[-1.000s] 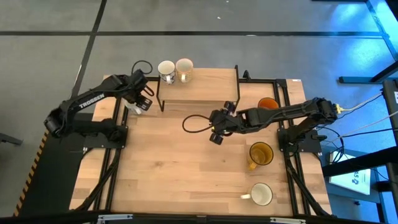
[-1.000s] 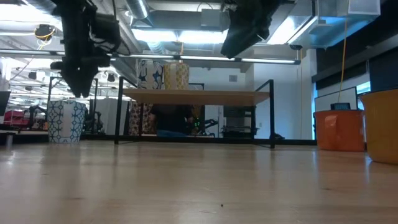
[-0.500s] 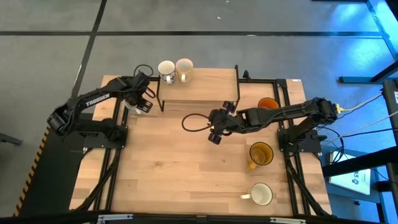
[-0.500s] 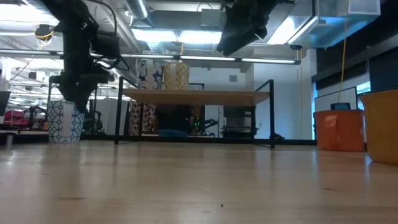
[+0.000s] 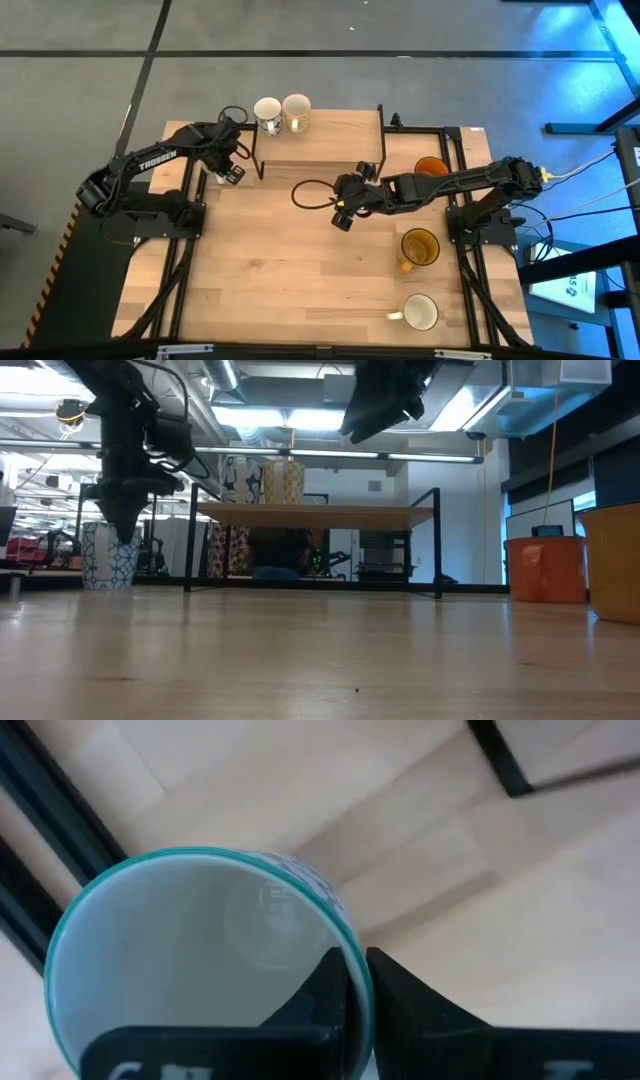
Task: Place coffee mugs
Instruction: Put the light blue patterned mug on the shelf
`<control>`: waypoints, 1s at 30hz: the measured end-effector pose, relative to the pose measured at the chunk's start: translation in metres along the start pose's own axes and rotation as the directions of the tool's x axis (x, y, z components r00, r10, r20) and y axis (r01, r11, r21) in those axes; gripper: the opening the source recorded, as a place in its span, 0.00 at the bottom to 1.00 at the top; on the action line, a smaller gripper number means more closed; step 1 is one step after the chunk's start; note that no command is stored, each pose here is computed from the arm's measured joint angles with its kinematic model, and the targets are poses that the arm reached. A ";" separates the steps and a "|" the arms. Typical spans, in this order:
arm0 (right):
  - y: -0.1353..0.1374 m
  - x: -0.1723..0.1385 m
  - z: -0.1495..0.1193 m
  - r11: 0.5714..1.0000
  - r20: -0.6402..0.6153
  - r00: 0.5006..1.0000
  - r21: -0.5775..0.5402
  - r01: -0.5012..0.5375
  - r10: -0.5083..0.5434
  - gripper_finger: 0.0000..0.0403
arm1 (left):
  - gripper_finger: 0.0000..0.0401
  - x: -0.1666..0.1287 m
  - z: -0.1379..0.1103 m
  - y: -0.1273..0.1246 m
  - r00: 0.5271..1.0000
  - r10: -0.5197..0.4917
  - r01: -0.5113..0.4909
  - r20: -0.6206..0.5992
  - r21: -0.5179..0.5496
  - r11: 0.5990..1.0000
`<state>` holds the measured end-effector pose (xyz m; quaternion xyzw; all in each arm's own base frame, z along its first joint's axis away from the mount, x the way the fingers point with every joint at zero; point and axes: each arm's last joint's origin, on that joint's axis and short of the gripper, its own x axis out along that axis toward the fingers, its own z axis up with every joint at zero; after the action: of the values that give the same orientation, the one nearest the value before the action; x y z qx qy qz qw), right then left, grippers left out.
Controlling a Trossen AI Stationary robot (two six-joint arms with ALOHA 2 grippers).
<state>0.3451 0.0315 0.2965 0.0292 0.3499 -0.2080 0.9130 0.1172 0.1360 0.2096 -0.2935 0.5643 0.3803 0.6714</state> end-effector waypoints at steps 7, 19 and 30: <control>0.016 -0.007 0.003 0.998 0.078 0.995 0.004 -0.055 0.055 0.47 | 0.04 -0.048 -0.012 -0.002 0.991 -0.118 0.117 0.057 0.023 0.993; 0.030 -0.009 0.016 0.990 0.233 0.965 0.048 -0.134 0.119 0.47 | 0.04 -0.139 -0.046 -0.018 0.919 -0.357 0.310 0.169 0.252 0.917; 0.048 0.013 0.020 0.969 0.302 0.925 0.015 -0.248 0.232 0.47 | 0.04 -0.188 -0.061 -0.037 0.856 -0.475 0.393 0.205 0.339 0.855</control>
<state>0.3851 0.0664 0.2990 0.0643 0.1964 -0.1059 0.9727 0.1015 0.0323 0.3808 -0.2576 0.4301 0.1696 0.8485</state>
